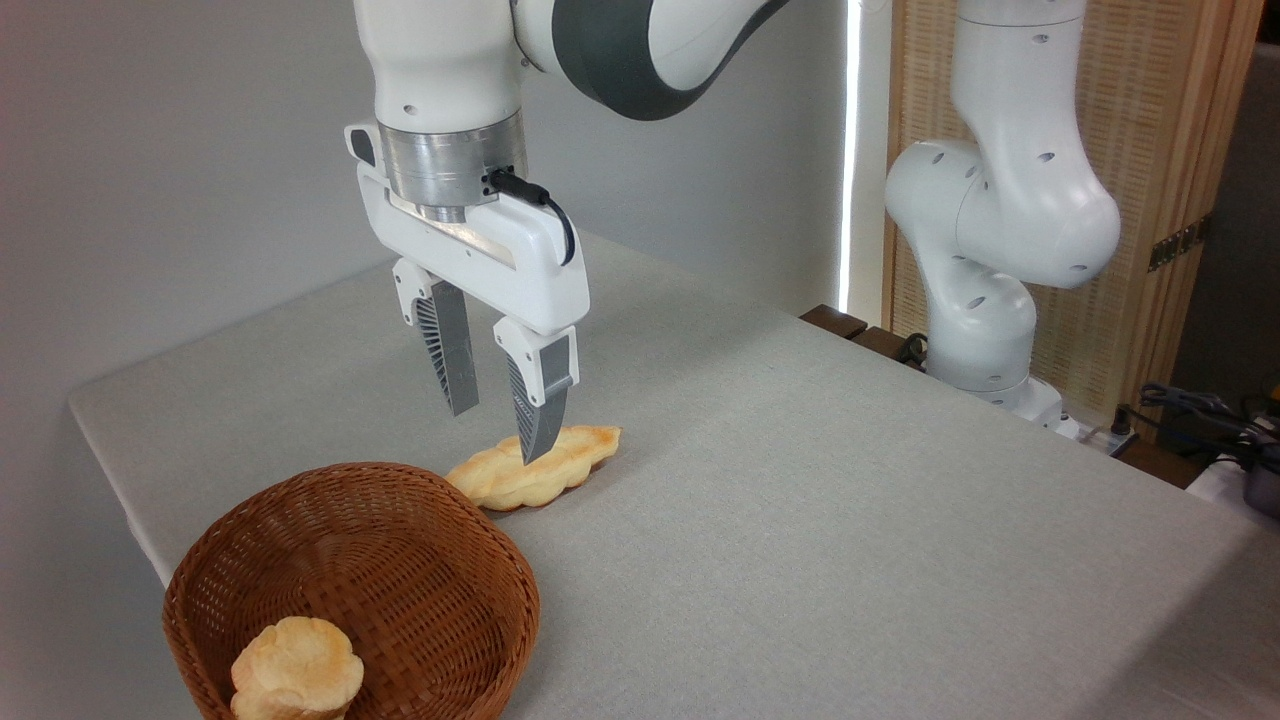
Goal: Put bread into the basket
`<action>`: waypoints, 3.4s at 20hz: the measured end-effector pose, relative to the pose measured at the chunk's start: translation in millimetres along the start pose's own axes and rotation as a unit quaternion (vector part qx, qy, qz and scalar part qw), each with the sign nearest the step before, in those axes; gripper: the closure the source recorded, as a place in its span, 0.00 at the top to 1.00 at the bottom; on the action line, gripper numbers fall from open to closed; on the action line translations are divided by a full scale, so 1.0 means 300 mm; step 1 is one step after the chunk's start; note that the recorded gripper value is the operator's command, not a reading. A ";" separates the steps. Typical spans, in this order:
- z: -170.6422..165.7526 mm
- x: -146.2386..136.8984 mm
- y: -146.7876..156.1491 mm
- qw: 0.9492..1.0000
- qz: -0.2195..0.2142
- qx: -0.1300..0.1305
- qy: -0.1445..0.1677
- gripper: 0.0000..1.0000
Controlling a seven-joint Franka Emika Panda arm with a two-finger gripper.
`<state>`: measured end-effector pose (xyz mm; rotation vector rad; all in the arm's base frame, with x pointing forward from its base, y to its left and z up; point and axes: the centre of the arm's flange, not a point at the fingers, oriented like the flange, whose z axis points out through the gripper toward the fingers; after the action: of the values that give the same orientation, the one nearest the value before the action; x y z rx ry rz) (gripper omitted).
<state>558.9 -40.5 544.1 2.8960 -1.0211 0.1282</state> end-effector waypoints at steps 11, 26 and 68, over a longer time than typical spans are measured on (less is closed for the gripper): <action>0.003 0.001 0.001 1.000 0.001 -0.001 -0.002 1.00; 0.297 0.057 0.255 0.994 0.089 -0.036 -0.054 1.00; 0.470 0.084 0.322 0.990 0.115 -0.042 -0.068 0.52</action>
<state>525.8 -144.2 410.1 2.7340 -1.3469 -0.0993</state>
